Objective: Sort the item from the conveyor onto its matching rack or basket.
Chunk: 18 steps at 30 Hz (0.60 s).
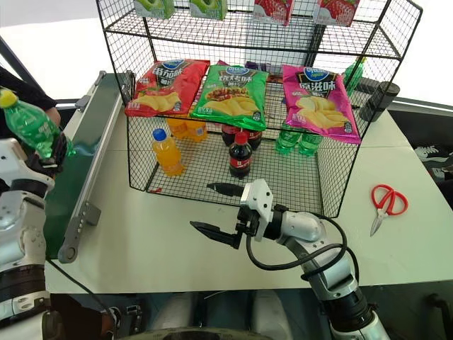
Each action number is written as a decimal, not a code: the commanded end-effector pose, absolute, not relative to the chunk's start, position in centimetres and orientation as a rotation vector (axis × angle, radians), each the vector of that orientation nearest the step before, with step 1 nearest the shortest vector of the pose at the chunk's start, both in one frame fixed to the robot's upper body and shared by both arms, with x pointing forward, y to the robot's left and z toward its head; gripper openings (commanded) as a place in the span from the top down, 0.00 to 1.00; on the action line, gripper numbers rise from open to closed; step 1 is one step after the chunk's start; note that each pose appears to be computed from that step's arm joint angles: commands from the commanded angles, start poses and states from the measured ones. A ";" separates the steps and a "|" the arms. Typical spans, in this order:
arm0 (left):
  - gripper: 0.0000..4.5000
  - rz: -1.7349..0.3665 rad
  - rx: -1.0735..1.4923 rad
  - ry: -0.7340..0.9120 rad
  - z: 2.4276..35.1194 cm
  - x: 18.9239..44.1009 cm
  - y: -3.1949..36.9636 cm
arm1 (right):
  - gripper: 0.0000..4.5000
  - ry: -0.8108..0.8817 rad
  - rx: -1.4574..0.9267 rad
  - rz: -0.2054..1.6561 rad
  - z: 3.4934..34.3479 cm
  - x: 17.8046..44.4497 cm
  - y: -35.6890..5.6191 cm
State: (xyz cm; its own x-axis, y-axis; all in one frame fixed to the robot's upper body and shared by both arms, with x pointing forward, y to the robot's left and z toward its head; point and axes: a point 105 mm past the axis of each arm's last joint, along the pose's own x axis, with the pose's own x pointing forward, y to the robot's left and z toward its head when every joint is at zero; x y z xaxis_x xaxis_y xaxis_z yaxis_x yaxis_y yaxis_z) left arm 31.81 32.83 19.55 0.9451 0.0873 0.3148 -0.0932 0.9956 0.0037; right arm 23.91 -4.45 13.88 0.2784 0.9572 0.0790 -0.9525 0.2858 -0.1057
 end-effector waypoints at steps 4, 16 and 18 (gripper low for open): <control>0.40 -0.344 -0.050 -0.387 23.0 29.6 25.8 | 0.00 -0.194 -0.085 1.238 15.2 24.6 -5.5; 0.40 -0.890 0.054 -0.120 15.9 29.2 15.3 | 0.00 -0.179 -0.049 1.140 16.2 25.7 -6.6; 0.40 -0.986 0.056 -0.122 15.3 29.5 13.1 | 0.00 -0.154 -0.036 1.131 16.1 25.7 -6.4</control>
